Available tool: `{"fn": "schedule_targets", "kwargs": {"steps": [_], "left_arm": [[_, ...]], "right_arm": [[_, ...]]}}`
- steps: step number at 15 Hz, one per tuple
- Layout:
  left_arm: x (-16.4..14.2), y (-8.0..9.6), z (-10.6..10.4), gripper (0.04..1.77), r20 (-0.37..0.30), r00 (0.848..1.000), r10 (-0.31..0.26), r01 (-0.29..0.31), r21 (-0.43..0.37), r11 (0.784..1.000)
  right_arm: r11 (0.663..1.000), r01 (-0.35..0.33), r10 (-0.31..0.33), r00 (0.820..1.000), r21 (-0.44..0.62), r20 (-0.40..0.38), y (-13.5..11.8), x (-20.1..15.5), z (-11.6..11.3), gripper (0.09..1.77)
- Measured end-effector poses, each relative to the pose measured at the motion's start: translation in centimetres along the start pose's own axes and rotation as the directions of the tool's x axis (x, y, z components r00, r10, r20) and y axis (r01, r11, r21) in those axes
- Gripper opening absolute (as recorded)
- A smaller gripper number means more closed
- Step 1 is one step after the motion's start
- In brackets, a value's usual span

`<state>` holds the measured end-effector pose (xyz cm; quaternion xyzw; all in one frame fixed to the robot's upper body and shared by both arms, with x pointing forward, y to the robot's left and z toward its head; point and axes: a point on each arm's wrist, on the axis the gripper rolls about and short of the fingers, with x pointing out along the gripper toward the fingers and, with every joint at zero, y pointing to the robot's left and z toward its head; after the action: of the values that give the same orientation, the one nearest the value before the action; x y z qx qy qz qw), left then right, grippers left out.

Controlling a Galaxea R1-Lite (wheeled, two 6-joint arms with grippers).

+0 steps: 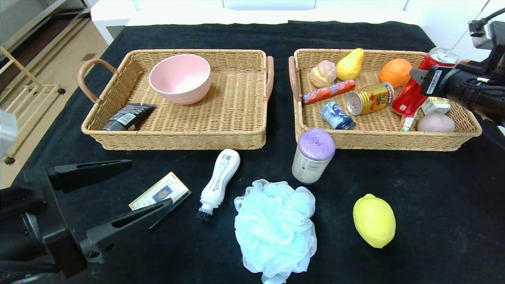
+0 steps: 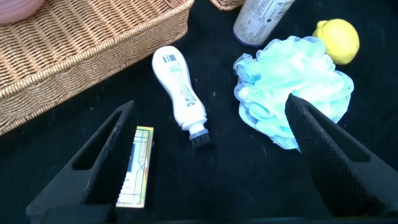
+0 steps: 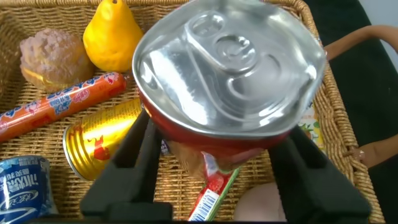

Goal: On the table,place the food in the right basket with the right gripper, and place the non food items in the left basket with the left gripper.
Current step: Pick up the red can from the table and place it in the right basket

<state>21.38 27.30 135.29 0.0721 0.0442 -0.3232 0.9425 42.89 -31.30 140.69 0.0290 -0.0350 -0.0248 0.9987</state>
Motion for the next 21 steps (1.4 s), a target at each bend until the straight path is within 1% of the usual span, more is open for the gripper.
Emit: {"fn": "schedule_targets", "kwargs": {"steps": [2,6,9,12,13,14,15,16,18,19,21], "left_arm": [[0.0,0.0,0.0,1.72,-0.001,1.0,0.0,0.0,0.0,1.0],[0.0,0.0,0.0,1.72,-0.001,1.0,-0.001,0.001,0.0,1.0],[0.0,0.0,0.0,1.72,-0.001,1.0,-0.001,0.001,0.001,1.0],[0.0,0.0,0.0,1.72,0.0,1.0,0.0,0.0,0.009,1.0],[0.0,0.0,0.0,1.72,0.0,1.0,0.0,0.0,0.011,1.0],[0.0,0.0,0.0,1.72,0.0,1.0,0.0,0.0,0.013,1.0],[-0.1,0.0,0.0,1.72,0.001,1.0,0.0,0.0,0.013,1.0],[-0.1,0.0,0.0,1.72,0.001,1.0,0.0,0.0,0.014,1.0],[-0.1,0.0,0.0,1.72,0.0,1.0,0.0,0.0,0.013,1.0],[-0.1,0.0,0.0,1.72,-0.001,1.0,0.0,0.0,0.013,1.0],[-0.1,0.0,0.0,1.72,-0.002,1.0,0.0,0.0,0.013,1.0]], "right_arm": [[1.0,0.0,0.0,1.0,0.0,-0.001,0.0,0.0,0.0,1.29],[1.0,-0.008,0.008,1.0,-0.004,-0.013,0.2,-0.9,0.1,1.45],[1.0,-0.021,0.021,0.999,-0.014,-0.038,0.4,-3.2,0.3,1.53],[0.998,-0.058,0.056,0.994,-0.021,-0.092,0.8,-7.1,0.8,1.59],[0.996,-0.083,0.079,0.988,-0.026,-0.129,1.3,-8.7,0.9,1.6],[0.993,-0.111,0.103,0.977,-0.032,-0.185,1.7,-10.4,0.7,1.62],[0.99,-0.133,0.118,0.96,-0.043,-0.253,2.1,-12.0,0.4,1.63],[0.988,-0.143,0.122,0.948,-0.051,-0.294,2.4,-13.4,0.4,1.64],[0.991,-0.131,0.112,0.941,-0.039,-0.319,2.5,-15.2,0.5,1.65],[0.992,-0.129,0.12,0.935,-0.004,-0.333,2.6,-15.7,0.5,1.66],[0.99,-0.122,0.141,0.905,0.073,-0.4,3.0,-16.5,0.0,1.67]]}}
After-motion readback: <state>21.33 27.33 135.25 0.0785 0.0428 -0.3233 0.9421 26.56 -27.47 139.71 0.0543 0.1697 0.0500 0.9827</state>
